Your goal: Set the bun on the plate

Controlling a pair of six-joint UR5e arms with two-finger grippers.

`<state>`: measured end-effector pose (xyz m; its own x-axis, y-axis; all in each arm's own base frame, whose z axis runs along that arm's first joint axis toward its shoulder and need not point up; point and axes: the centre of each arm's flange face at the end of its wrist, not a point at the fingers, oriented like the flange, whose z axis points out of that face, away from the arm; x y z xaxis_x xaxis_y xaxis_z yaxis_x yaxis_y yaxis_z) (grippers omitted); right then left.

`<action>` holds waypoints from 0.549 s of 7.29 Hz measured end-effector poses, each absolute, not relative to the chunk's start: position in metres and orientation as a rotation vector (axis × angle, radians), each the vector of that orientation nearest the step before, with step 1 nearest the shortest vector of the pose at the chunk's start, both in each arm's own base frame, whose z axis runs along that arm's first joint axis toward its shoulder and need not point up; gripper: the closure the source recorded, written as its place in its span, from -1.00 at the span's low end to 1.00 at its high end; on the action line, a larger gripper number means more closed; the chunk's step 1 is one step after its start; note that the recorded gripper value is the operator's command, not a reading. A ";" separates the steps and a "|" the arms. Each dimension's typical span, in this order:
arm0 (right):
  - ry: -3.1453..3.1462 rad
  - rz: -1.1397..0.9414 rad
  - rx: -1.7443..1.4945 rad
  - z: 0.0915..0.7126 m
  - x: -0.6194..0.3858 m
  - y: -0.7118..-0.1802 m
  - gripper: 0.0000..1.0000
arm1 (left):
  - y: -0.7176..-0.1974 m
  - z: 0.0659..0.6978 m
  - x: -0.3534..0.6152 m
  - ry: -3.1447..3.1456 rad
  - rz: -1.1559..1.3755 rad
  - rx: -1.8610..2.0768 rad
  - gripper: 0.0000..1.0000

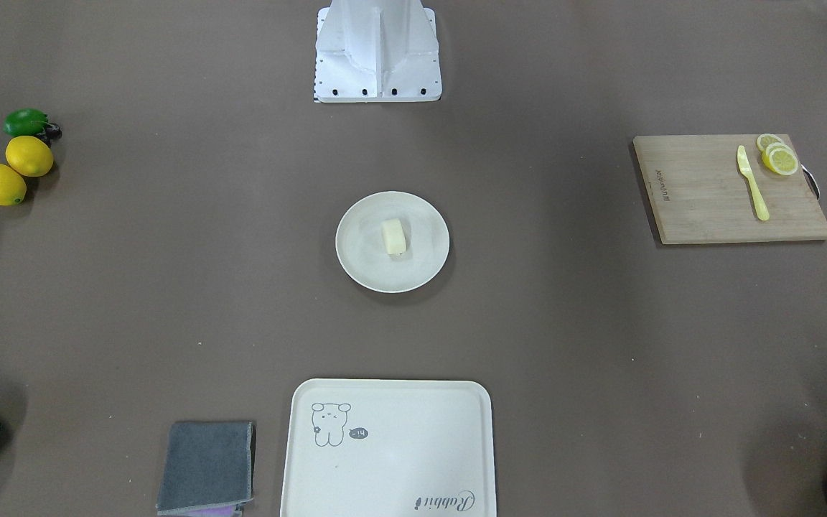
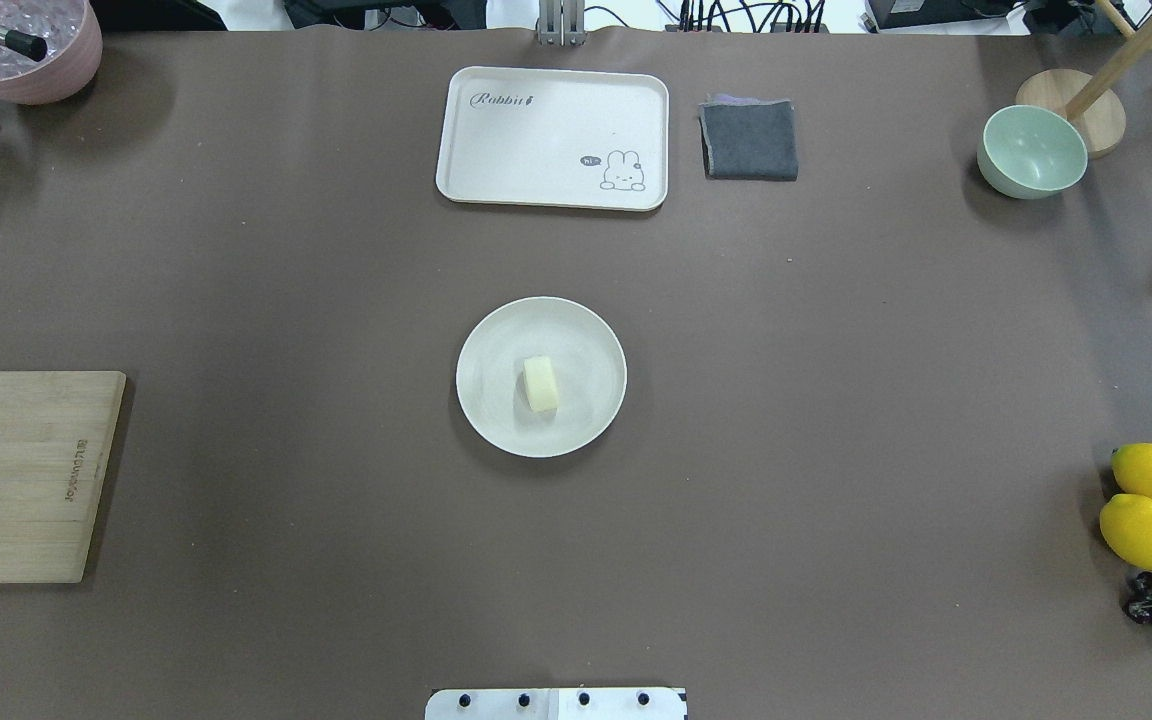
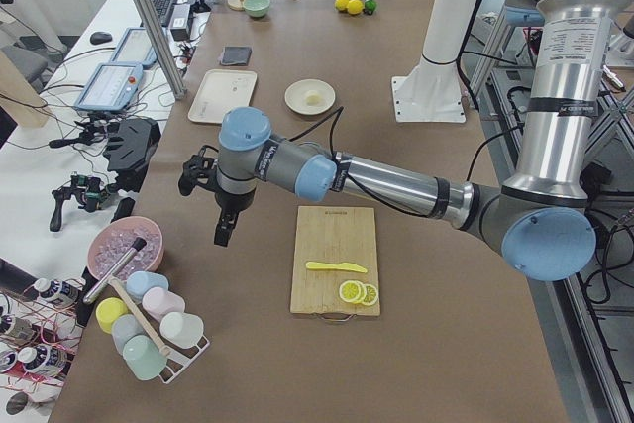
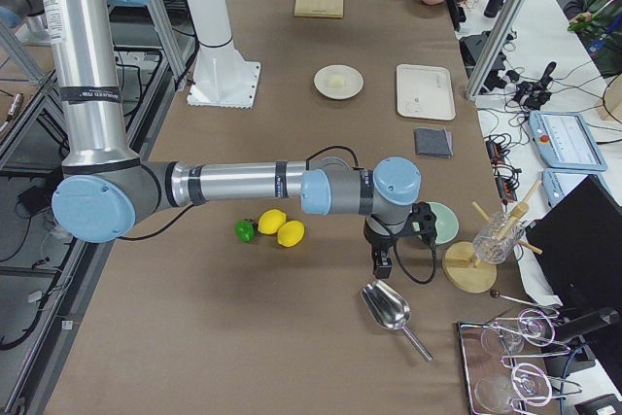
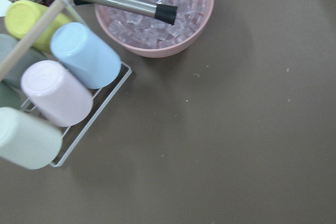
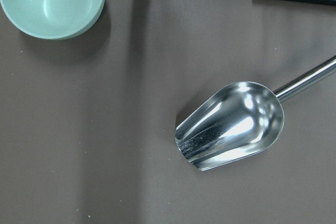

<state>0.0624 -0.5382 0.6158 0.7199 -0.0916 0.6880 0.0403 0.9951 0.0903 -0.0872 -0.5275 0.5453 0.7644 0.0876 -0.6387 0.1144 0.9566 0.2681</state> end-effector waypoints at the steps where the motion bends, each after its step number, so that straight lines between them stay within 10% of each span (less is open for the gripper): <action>1: -0.769 -0.071 0.065 0.618 0.062 -0.537 -1.00 | -0.506 0.571 -0.109 0.717 -0.034 0.266 -0.95; 4: -0.798 -0.067 0.053 0.624 0.059 -0.531 -1.00 | -0.462 0.602 -0.113 0.823 -0.057 0.210 -0.95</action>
<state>0.0591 -0.5307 0.6239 0.6961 -0.0800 0.7135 0.0398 0.9965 0.0729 -0.1131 -0.4619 0.6019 0.6801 0.0310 -0.7325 0.1313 0.9778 0.1634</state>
